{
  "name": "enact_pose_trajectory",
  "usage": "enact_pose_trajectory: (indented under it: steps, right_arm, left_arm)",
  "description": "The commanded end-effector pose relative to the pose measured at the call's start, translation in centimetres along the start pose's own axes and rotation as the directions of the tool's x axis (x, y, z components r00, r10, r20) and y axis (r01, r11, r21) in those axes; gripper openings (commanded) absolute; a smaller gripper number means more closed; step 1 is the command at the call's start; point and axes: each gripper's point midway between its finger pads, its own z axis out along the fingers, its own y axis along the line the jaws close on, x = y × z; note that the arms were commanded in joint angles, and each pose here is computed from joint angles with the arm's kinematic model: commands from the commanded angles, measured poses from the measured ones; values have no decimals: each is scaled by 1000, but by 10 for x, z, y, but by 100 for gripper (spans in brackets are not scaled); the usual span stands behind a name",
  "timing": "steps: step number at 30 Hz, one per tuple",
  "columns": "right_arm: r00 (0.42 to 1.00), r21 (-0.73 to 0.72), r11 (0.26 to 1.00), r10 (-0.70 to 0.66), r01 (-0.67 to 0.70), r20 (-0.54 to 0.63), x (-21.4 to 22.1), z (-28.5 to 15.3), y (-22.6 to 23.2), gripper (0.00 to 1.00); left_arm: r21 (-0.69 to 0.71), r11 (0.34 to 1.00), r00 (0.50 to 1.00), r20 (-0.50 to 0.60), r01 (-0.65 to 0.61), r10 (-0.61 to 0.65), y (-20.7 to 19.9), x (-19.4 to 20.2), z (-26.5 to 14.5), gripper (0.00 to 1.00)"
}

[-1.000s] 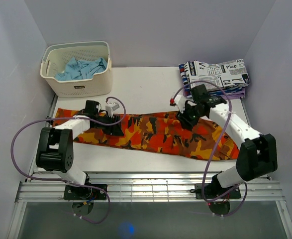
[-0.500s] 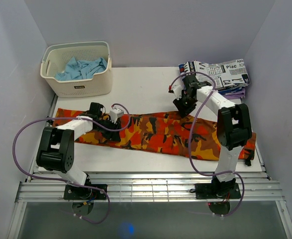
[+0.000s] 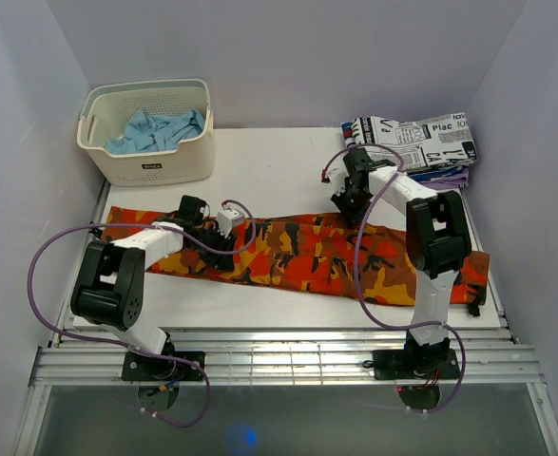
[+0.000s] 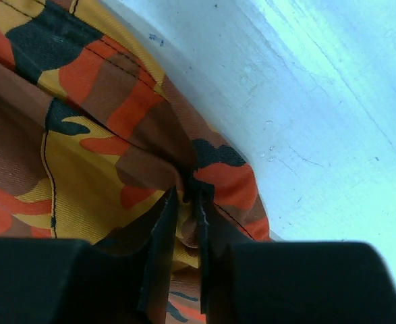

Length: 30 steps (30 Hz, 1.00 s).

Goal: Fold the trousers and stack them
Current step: Fold the trousers

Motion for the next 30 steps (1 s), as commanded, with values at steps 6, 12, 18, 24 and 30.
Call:
enact_pose_trajectory:
  steps: [6, 12, 18, 24, 30]
  right_arm:
    - [993, 73, 997, -28, 19, 117, -39, -38, -15, 8]
    - [983, 219, 975, -80, 42, 167, -55, -54, -44, 8]
    - [987, 359, 933, -58, -1, 152, -46, -37, -76, 8]
    - [989, 386, 922, -41, -18, 144, -42, -19, -86, 8]
    - [976, 325, 945, -50, -22, 210, -72, -19, -81, 19]
  left_arm:
    - [-28, 999, 988, -150, 26, -30, 10, 43, 16, 23]
    - [-31, 999, 968, -246, 29, -36, 10, 77, 19, 7]
    - [-48, 998, 954, -297, 37, -50, 11, 93, 19, 0]
    - [-42, 997, 942, -325, 71, -81, 9, 105, 23, 0]
    - [-48, 996, 945, -314, 77, -88, 9, 103, 24, 0]
